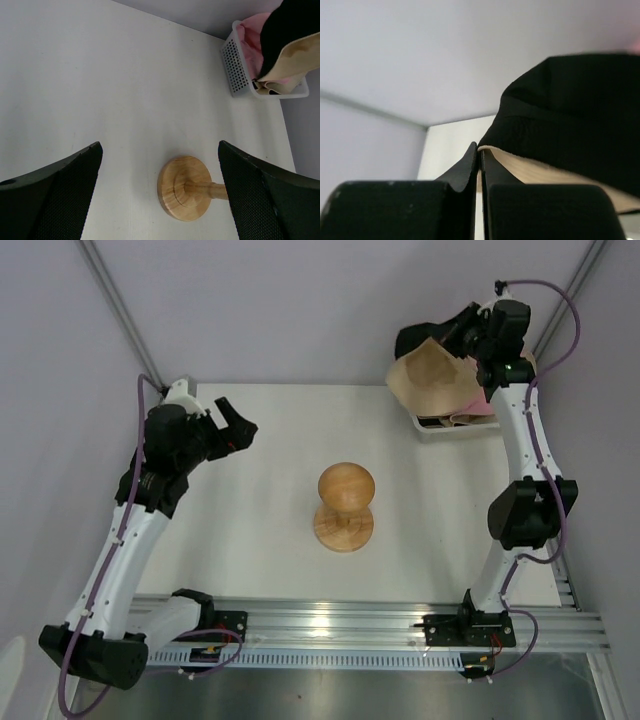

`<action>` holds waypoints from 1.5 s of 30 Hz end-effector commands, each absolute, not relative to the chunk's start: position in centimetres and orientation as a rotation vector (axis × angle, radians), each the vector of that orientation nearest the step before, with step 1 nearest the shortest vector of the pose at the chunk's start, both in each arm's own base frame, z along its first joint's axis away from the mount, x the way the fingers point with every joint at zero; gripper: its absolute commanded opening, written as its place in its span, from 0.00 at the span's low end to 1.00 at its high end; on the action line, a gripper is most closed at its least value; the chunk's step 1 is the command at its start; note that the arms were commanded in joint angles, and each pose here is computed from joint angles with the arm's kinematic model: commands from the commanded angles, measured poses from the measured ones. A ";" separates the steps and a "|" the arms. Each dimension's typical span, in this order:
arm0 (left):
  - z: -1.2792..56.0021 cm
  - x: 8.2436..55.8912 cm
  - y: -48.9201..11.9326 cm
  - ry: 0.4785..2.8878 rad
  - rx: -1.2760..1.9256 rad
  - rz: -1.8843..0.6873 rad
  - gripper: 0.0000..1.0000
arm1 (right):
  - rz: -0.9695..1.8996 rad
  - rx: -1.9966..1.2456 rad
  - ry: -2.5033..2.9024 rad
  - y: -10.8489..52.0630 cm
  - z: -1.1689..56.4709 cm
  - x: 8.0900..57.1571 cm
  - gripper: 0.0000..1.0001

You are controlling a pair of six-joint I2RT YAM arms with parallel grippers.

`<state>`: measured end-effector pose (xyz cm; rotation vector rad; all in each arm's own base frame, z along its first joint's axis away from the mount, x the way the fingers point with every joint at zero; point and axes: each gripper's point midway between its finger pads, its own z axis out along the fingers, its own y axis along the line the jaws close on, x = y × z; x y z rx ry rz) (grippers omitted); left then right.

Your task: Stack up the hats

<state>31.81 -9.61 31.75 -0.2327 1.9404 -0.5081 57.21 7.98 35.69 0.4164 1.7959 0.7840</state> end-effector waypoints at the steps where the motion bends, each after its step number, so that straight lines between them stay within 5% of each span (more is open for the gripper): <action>1: 34.4 33.6 -11.6 1.891 -0.235 -0.660 1.00 | 0.925 0.029 1.636 14.8 47.0 50.5 0.00; 8: 39.5 33.9 -16.8 1.706 0.097 -0.933 1.00 | 1.200 -0.302 1.585 23.2 50.2 43.7 0.00; 22: 38.7 30.8 -16.9 1.537 0.387 -0.834 1.00 | 1.427 -0.679 1.574 33.2 49.4 34.6 0.00; 28: 37.5 32.6 -15.1 1.552 0.360 -0.698 1.00 | 1.493 -0.775 1.568 35.2 48.8 32.2 0.00; 40: 36.4 34.2 -13.3 1.446 0.382 -0.829 0.99 | 1.594 -0.868 1.585 38.0 46.6 31.0 0.00; 42: 37.5 33.0 -14.7 1.397 0.489 -0.913 0.87 | 1.593 -0.873 1.585 38.0 46.3 31.1 0.00; 45: 38.0 32.2 -15.9 1.362 0.570 -1.024 0.53 | 1.610 -0.876 1.594 38.3 45.7 31.2 0.00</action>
